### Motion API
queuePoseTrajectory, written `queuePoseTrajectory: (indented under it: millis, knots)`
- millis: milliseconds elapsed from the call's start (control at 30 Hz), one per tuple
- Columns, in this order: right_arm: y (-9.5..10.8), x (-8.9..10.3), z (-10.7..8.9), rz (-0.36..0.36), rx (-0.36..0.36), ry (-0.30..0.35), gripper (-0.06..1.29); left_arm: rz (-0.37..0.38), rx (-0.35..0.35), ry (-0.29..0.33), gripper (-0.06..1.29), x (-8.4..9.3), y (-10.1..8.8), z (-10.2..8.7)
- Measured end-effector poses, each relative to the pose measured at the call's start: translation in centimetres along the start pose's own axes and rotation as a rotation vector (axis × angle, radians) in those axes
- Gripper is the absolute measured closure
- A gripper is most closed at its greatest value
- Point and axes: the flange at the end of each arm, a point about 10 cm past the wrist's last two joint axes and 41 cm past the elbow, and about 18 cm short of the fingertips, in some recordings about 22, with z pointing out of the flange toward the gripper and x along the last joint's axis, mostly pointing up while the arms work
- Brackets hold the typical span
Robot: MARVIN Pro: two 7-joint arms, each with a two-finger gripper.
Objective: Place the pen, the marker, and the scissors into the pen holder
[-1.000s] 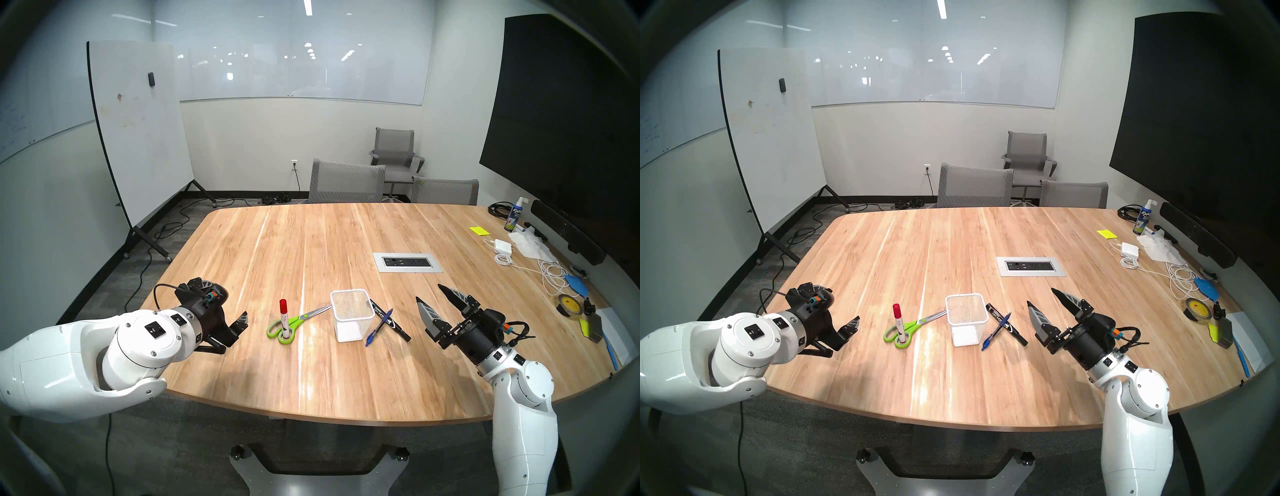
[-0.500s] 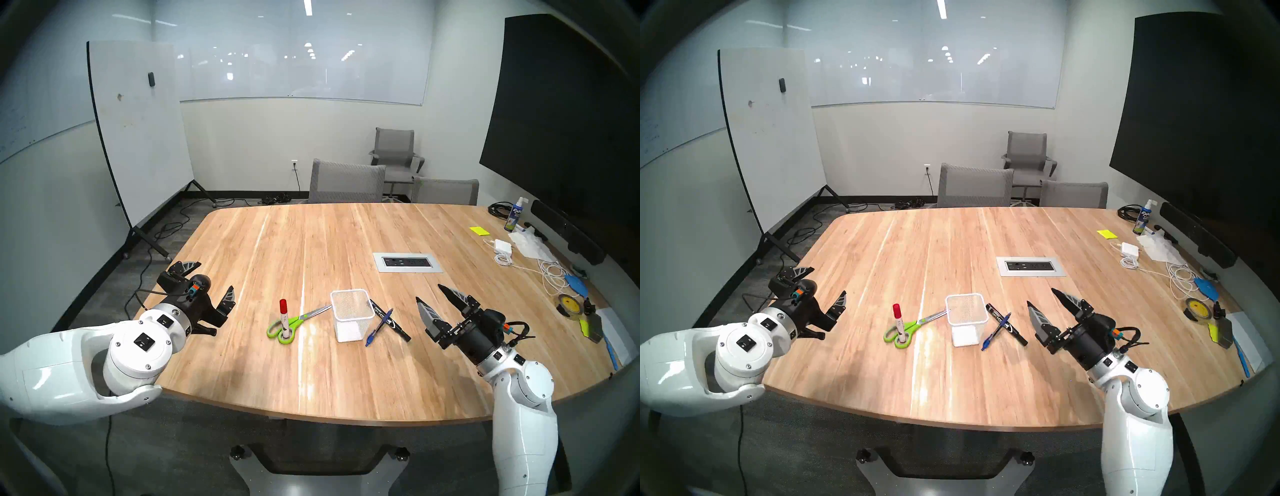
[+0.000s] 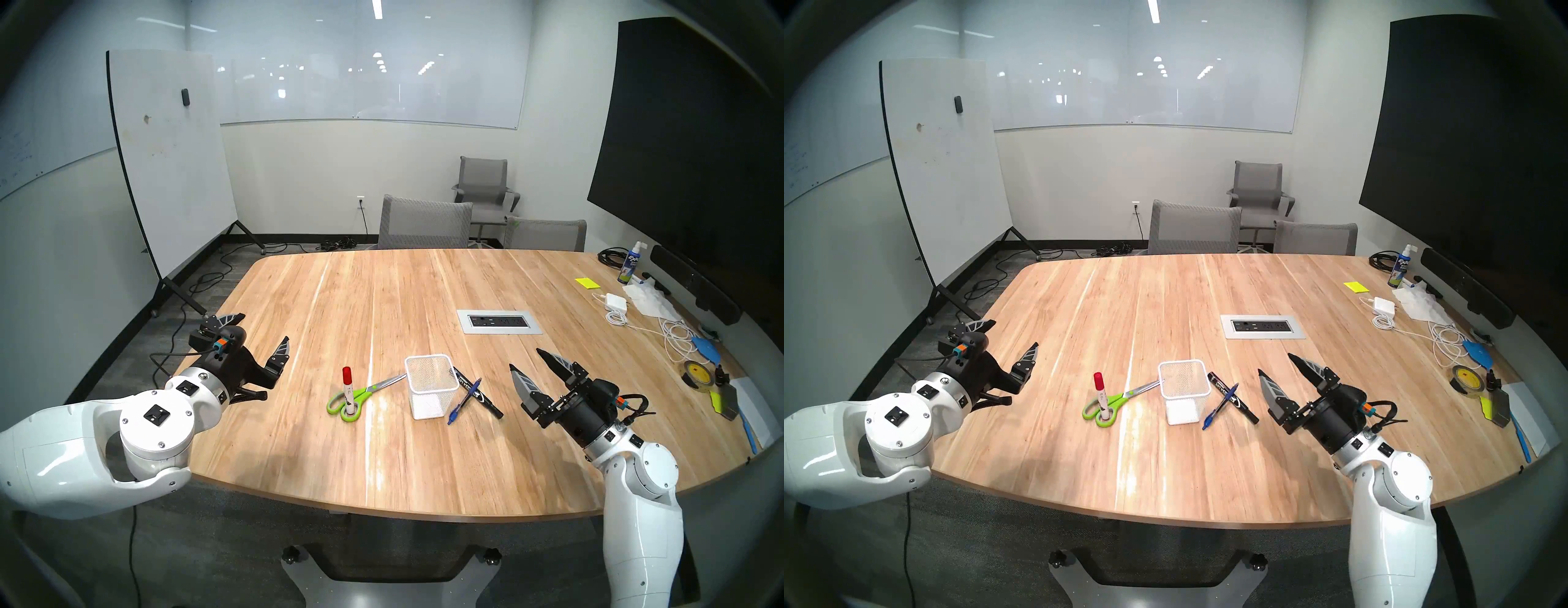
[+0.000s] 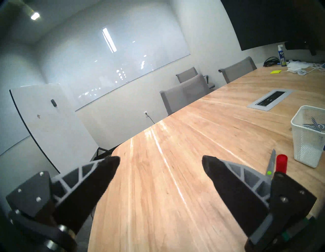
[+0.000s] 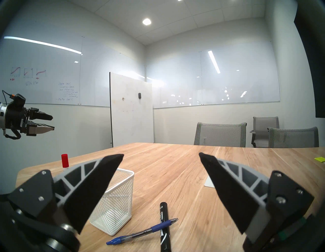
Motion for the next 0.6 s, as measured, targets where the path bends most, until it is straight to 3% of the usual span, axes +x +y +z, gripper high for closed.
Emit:
queuePoseTrajectory:
  millis: [333,600]
  knots:
    - [0.0,0.0,0.0,0.000,0.000,0.000,-0.01,-0.025,-0.116,0.086,-0.04,-0.3,-1.2,0.4]
    - [0.0,0.0,0.0,0.000,0.000,0.000,-0.01,-0.001,-0.228,0.172,-0.04,-0.5,-1.5,0.2]
